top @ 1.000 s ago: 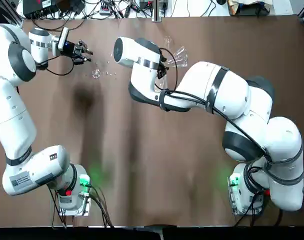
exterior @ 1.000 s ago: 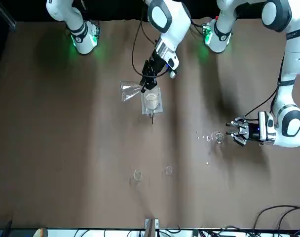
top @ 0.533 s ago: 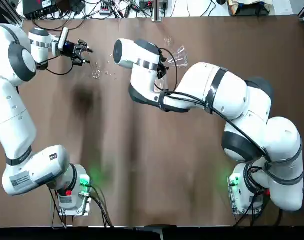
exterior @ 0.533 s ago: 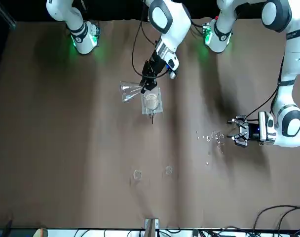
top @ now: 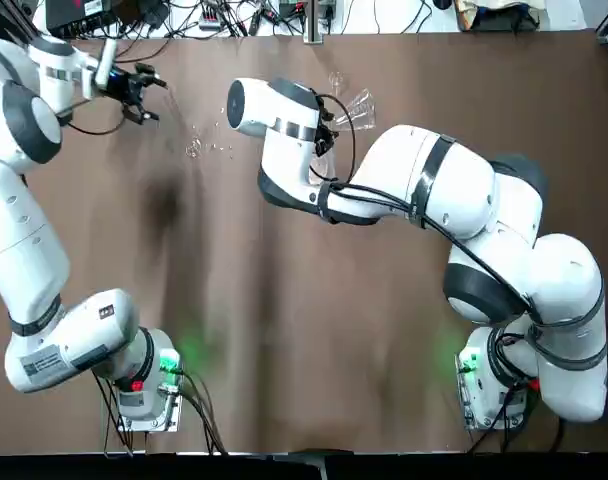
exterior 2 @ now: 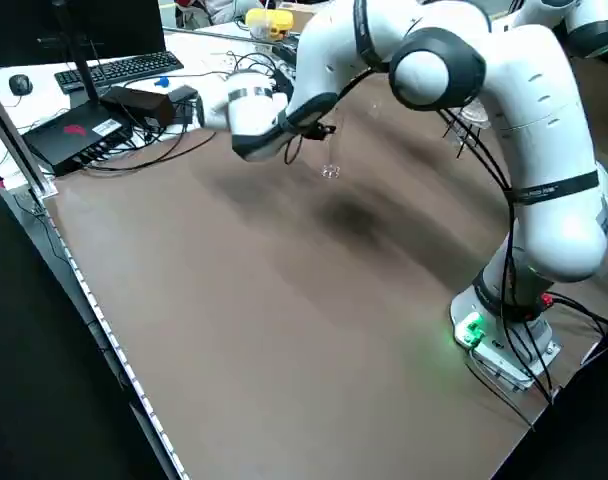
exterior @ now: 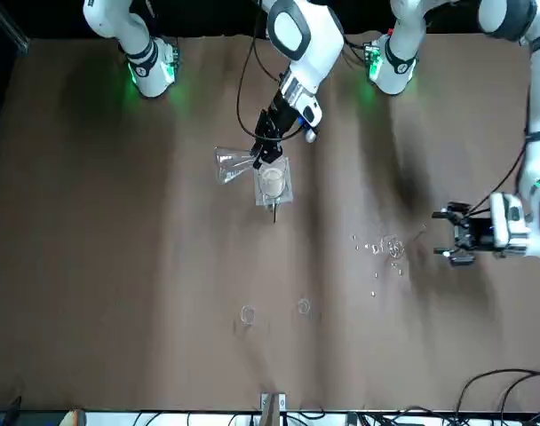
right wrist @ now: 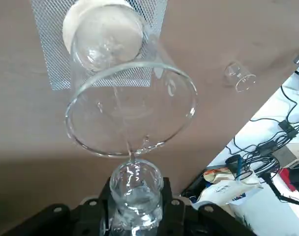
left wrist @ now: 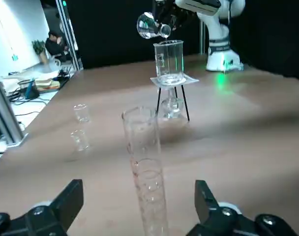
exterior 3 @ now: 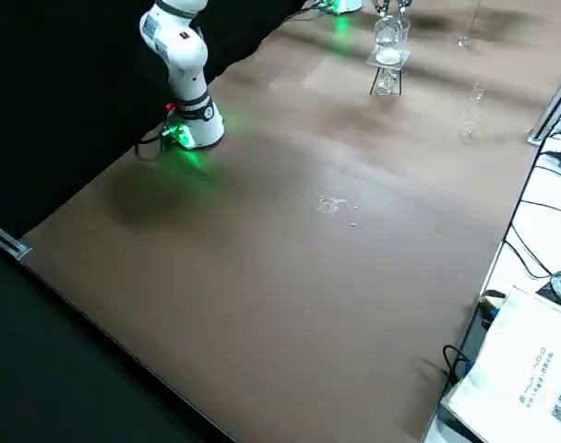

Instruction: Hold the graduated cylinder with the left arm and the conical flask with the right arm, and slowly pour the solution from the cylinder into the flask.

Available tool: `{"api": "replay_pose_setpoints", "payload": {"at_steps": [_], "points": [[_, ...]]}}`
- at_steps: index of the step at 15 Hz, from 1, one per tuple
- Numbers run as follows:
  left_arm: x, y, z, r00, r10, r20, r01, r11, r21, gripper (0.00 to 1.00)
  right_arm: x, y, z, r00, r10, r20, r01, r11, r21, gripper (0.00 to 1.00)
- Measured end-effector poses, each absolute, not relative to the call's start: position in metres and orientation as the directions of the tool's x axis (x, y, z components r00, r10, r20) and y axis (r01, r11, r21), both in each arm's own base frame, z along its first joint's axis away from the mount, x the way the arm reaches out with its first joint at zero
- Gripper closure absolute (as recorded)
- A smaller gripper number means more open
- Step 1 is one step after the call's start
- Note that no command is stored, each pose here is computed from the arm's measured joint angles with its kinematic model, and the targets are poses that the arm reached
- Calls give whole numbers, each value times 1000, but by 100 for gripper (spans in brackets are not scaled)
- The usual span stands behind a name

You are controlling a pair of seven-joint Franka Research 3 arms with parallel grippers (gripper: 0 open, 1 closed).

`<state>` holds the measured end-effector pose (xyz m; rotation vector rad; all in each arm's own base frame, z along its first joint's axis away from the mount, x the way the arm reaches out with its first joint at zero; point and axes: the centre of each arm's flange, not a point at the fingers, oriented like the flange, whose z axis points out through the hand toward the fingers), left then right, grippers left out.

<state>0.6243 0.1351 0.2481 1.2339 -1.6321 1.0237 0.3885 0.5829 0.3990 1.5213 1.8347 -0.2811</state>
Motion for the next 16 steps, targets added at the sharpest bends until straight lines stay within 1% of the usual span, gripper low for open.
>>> {"api": "replay_pose_setpoints", "payload": {"at_steps": [3, 4, 5, 7, 10, 12, 14, 16], "points": [[619, 164, 316, -211, -396, 894, -971, 189, -145, 0, 390, 583, 400, -34, 757, -652, 916, 284, 282, 61], [617, 166, 342, -200, -434, 878, -974, 187, -130, 0, 390, 583, 400, -34, 756, -653, 916, 285, 283, 61], [614, 156, 393, -166, -509, 844, -980, 181, -83, 0, 390, 582, 400, -33, 755, -655, 915, 287, 285, 61], [611, 137, 433, -143, -584, 799, -982, 184, -41, 0, 390, 582, 400, -32, 754, -656, 914, 287, 286, 61], [612, 96, 476, -91, -718, 690, -987, 157, 33, 0, 390, 582, 400, -32, 753, -657, 914, 288, 287, 61], [615, 63, 495, -37, -801, 598, -991, 104, 78, 0, 391, 582, 400, -31, 753, -657, 914, 288, 287, 61], [618, 26, 506, 33, -867, 498, -991, 34, 126, 0, 391, 582, 400, -31, 753, -657, 914, 288, 287, 61], [621, -7, 511, 130, -906, 403, -984, -70, 161, 0, 391, 582, 400, -31, 753, -657, 914, 288, 287, 61]]}}
